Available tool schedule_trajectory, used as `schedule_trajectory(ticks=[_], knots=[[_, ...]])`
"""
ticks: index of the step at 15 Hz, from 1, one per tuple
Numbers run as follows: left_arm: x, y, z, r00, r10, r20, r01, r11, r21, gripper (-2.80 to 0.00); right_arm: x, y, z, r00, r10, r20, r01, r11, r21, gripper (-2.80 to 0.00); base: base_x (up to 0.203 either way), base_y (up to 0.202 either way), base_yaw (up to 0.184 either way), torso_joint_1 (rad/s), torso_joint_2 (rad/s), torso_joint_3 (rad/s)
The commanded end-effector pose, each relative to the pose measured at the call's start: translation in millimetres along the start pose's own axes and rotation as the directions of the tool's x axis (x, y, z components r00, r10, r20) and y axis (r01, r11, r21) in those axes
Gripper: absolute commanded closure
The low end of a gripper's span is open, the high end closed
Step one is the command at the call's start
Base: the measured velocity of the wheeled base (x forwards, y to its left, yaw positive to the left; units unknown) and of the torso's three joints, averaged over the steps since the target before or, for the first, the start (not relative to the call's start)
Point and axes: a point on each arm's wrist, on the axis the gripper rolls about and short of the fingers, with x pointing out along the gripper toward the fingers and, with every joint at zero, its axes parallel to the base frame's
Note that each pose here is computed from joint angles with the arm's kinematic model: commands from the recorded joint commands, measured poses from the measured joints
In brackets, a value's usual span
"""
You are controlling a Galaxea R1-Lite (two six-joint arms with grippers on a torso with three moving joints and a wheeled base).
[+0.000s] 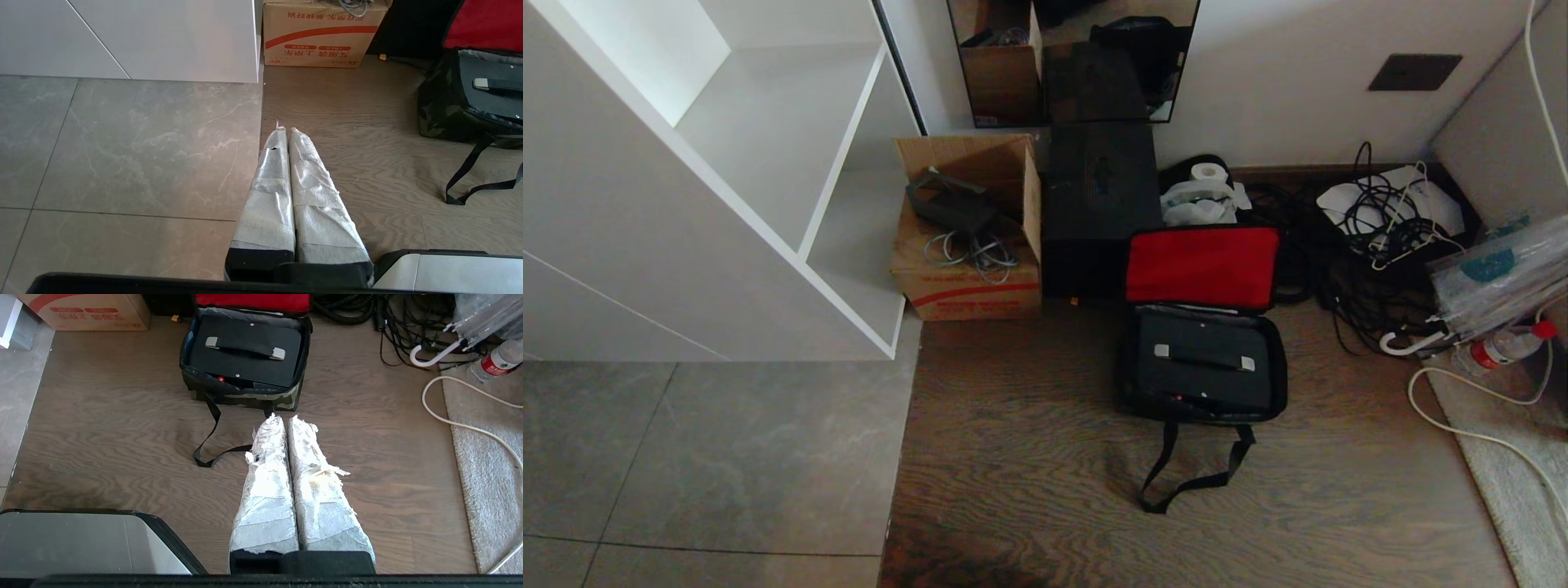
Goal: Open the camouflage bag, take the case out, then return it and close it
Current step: Grip the handle
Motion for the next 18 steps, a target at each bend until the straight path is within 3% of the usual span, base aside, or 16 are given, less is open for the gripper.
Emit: schedule_trajectory(ticks=[1, 18], knots=[[0.0, 0.0, 0.0, 1.0, 0.0, 0.0, 0.0, 1.0, 0.0, 0.0, 0.2, 0.0, 0.1, 1.0, 0.0, -0.004, 0.0, 1.0, -0.001, 0.0, 0.0, 0.0, 0.0, 0.0, 0.0, 0.0], [0.1, 0.0, -0.4, 1.0, 0.0, -0.002, 0.0, 1.0, 0.0, 0.0, 0.1, 0.0, 0.1, 1.0, 0.0, -0.002, 0.0, 1.0, -0.001, 0.0, 0.0, 0.0, 0.0, 0.0, 0.0, 0.0]])
